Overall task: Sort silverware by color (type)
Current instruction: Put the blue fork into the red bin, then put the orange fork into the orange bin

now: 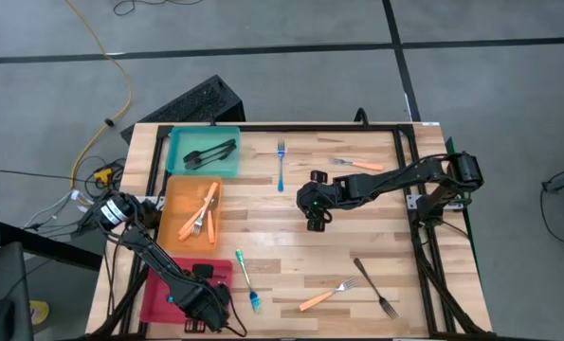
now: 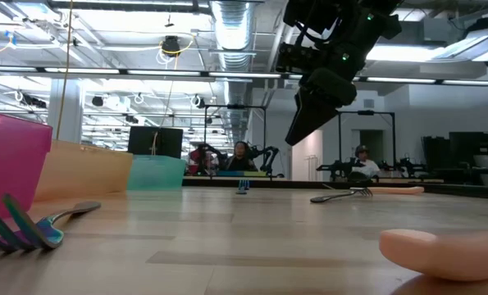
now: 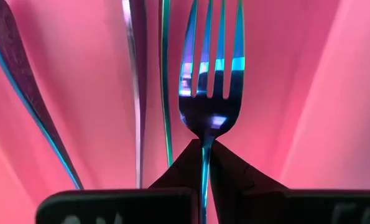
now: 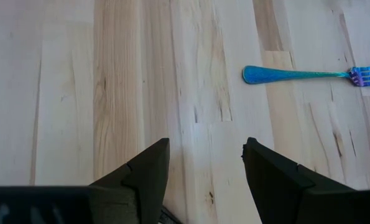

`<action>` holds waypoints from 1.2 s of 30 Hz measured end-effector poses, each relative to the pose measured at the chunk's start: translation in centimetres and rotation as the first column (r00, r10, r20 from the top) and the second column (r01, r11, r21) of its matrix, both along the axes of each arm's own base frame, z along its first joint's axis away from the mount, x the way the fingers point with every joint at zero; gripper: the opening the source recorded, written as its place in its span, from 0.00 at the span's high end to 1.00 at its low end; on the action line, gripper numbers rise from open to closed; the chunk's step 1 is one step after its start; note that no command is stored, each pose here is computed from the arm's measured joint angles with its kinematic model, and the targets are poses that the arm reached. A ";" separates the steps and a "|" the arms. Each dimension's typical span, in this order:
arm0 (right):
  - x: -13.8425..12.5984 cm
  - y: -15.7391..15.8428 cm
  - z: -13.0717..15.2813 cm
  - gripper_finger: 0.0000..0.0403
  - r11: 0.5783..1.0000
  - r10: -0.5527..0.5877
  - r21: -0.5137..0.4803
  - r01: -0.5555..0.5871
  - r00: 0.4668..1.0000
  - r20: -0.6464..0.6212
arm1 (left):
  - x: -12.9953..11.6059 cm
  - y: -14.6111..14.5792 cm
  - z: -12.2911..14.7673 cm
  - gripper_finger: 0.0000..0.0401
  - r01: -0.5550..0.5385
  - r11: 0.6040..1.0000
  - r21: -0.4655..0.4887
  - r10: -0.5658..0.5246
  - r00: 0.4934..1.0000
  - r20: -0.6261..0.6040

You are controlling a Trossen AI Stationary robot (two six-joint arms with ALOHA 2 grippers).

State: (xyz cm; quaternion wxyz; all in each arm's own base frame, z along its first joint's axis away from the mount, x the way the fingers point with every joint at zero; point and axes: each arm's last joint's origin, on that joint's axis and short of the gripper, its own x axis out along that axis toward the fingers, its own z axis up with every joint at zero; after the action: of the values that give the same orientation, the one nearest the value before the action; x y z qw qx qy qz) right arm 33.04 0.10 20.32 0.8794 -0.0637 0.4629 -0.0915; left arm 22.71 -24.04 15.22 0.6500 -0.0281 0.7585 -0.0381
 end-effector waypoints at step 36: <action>0.1 0.0 0.1 0.45 1.000 -0.013 0.009 0.013 1.000 0.023 | 0.1 1.0 2.3 0.85 -0.063 0.996 -0.069 0.059 0.997 -0.059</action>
State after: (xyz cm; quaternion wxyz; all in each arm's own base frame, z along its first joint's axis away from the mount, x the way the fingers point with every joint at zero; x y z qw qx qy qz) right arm 33.18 0.10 20.41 0.8842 -0.0557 0.4537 -0.0960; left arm 22.82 -23.07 17.54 0.6275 -0.0751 0.7737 -0.0442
